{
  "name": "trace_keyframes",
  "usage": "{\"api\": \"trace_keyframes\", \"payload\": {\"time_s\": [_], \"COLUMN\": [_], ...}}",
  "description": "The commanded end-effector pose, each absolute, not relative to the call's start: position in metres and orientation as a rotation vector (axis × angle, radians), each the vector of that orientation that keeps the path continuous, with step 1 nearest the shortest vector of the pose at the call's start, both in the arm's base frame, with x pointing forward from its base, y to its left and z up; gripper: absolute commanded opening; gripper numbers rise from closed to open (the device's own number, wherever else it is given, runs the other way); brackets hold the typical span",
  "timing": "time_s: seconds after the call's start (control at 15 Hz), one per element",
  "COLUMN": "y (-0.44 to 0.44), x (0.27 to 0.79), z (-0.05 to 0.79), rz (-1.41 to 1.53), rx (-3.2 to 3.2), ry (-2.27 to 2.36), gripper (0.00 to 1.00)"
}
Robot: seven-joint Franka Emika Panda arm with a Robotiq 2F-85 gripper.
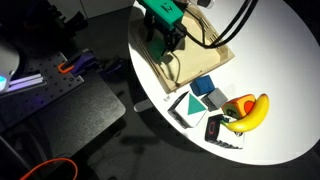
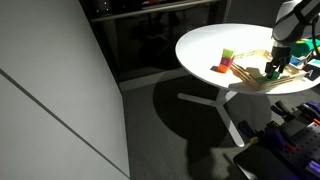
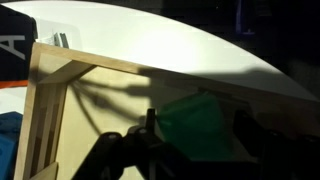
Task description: Remove the green block from the wooden tray and stack it on top of the light green block
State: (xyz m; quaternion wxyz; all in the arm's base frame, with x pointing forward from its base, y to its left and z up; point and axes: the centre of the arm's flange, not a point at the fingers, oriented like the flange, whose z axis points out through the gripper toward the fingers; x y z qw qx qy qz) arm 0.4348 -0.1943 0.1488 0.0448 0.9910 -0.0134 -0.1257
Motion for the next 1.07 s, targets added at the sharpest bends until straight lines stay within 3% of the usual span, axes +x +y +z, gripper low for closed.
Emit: {"api": "trace_keyframes", "payload": {"time_s": [0.0, 0.13, 0.27, 1.0], "y": [-0.201, -0.199, -0.197, -0.186], "x": [0.437, 0.437, 0.437, 0.445], "z": [0.145, 0.151, 0.157, 0.222], "rz": [-0.371, -0.356, -0.349, -0.199], "rx": [3.018, 3.014, 3.016, 3.019], "ry": [-0.041, -0.043, -0.044, -0.056], "gripper": [0.49, 0.38, 0.34, 0.32]}}
